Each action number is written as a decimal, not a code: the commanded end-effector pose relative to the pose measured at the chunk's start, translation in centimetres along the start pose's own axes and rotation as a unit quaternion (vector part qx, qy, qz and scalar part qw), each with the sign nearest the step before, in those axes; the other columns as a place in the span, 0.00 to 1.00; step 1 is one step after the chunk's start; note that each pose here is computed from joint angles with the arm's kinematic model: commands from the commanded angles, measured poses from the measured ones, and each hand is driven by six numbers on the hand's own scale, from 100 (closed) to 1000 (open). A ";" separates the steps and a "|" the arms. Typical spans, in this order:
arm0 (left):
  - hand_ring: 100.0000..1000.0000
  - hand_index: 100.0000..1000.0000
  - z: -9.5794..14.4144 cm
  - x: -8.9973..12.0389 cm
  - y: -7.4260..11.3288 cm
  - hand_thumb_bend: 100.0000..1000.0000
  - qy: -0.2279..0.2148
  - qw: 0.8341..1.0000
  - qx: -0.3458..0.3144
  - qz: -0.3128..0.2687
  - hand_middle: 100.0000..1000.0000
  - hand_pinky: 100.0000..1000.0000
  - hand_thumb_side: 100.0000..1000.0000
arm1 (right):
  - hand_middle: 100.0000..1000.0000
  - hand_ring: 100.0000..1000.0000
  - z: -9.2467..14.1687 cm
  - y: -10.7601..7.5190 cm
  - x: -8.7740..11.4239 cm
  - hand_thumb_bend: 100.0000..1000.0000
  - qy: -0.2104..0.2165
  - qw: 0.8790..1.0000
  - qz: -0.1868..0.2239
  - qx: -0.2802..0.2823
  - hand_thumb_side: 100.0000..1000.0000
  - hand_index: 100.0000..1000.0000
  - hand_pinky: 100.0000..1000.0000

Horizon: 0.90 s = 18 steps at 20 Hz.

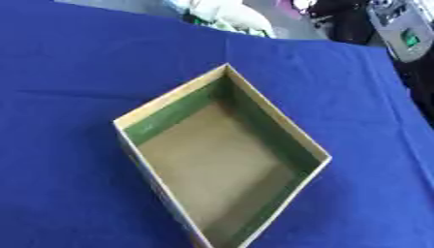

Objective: Pick up objects on the table and place them in the box.

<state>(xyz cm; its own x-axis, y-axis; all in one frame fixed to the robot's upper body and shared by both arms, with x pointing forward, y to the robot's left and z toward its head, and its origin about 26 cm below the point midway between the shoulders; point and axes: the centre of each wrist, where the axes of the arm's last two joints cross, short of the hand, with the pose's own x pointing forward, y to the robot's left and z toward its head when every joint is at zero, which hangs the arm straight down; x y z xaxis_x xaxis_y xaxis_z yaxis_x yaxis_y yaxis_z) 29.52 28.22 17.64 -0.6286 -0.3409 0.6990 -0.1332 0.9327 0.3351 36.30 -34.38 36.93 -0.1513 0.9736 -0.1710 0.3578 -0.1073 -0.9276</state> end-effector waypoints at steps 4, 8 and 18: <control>0.84 0.64 0.3 0.2 1.5 0.00 0.002 0.999 0.031 -0.025 1.00 0.94 0.91 | 0.45 0.73 2.2 -3.0 7.1 0.00 -0.104 0.990 0.066 -0.067 0.57 0.63 0.81; 0.84 0.64 0.7 0.0 1.9 0.00 0.010 0.998 0.048 -0.032 1.00 0.94 0.90 | 0.45 0.73 3.4 -2.5 10.0 0.00 -0.153 0.985 0.038 -0.073 0.56 0.62 0.70; 0.84 0.64 0.8 0.0 2.1 0.00 0.013 0.998 0.055 -0.033 1.00 0.94 0.89 | 0.45 0.72 4.1 0.1 13.5 0.00 -0.215 0.975 -0.036 -0.028 0.57 0.61 0.59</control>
<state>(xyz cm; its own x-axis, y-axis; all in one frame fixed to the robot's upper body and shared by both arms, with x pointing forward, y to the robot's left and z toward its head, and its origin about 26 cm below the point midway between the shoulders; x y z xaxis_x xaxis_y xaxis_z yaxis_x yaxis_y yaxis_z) 28.89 29.85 16.88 -0.5770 -0.3826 0.7216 -0.2389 0.9239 0.2989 30.96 -22.31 32.60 -0.5354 0.8118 -0.2329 0.3672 -0.0246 -0.9298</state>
